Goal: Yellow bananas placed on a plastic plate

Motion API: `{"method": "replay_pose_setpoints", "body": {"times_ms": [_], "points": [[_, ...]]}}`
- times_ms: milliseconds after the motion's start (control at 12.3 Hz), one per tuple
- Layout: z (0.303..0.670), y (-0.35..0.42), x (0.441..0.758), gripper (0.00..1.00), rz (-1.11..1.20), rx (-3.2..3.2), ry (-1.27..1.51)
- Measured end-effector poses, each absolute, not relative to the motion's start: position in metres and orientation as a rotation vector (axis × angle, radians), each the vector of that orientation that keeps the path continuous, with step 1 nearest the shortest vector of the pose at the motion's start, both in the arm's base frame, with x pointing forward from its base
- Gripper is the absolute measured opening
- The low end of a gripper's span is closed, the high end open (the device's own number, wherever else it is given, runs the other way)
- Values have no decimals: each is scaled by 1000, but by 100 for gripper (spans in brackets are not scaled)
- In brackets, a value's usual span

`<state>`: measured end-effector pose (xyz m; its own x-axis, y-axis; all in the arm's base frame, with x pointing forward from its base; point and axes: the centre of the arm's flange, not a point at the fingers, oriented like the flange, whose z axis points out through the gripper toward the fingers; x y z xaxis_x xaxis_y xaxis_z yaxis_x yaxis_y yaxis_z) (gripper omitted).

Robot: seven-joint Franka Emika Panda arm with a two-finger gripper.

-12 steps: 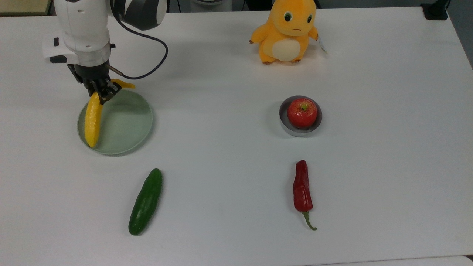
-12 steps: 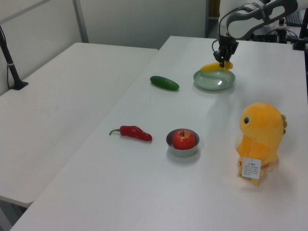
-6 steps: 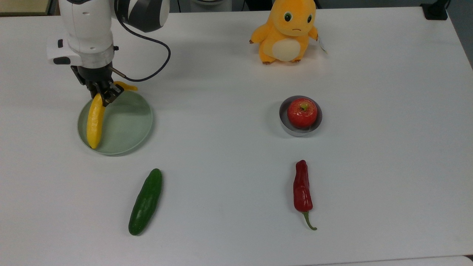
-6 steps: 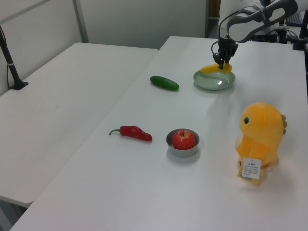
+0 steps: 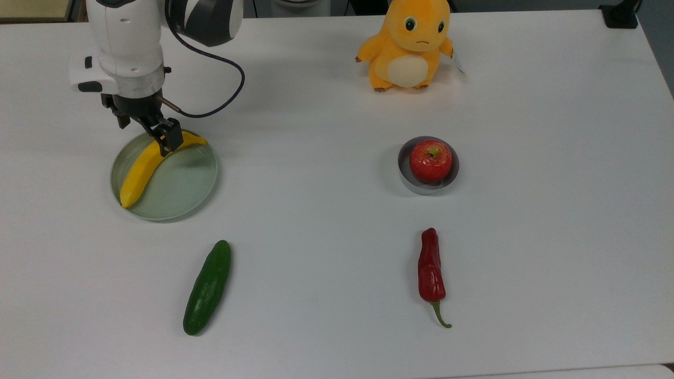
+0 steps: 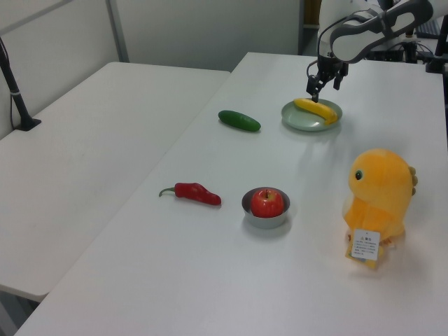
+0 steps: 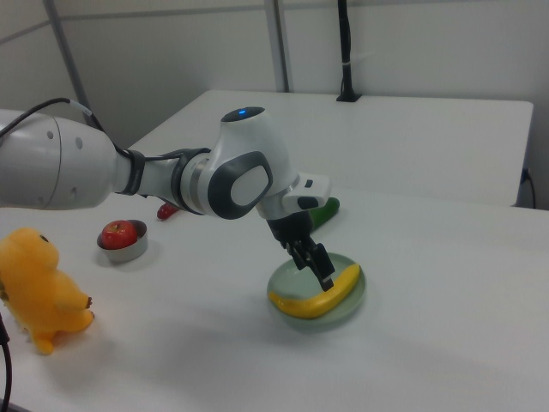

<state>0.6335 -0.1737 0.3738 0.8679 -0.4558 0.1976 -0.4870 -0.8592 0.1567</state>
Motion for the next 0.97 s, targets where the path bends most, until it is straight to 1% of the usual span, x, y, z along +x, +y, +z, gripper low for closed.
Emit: {"method": "replay_pose_setpoints", "body": {"times_ms": [162, 325, 406, 568, 731, 893, 974], "points": [[386, -173, 634, 100, 257, 2840, -728], [423, -171, 633, 100, 327, 2846, -736], [440, -170, 631, 100, 323, 2849, -744], [486, -164, 624, 100, 282, 2861, -761], [555, -140, 608, 100, 242, 2904, -758], [602, -103, 591, 100, 206, 2987, -742], [618, -83, 581, 100, 160, 3026, -714]]}}
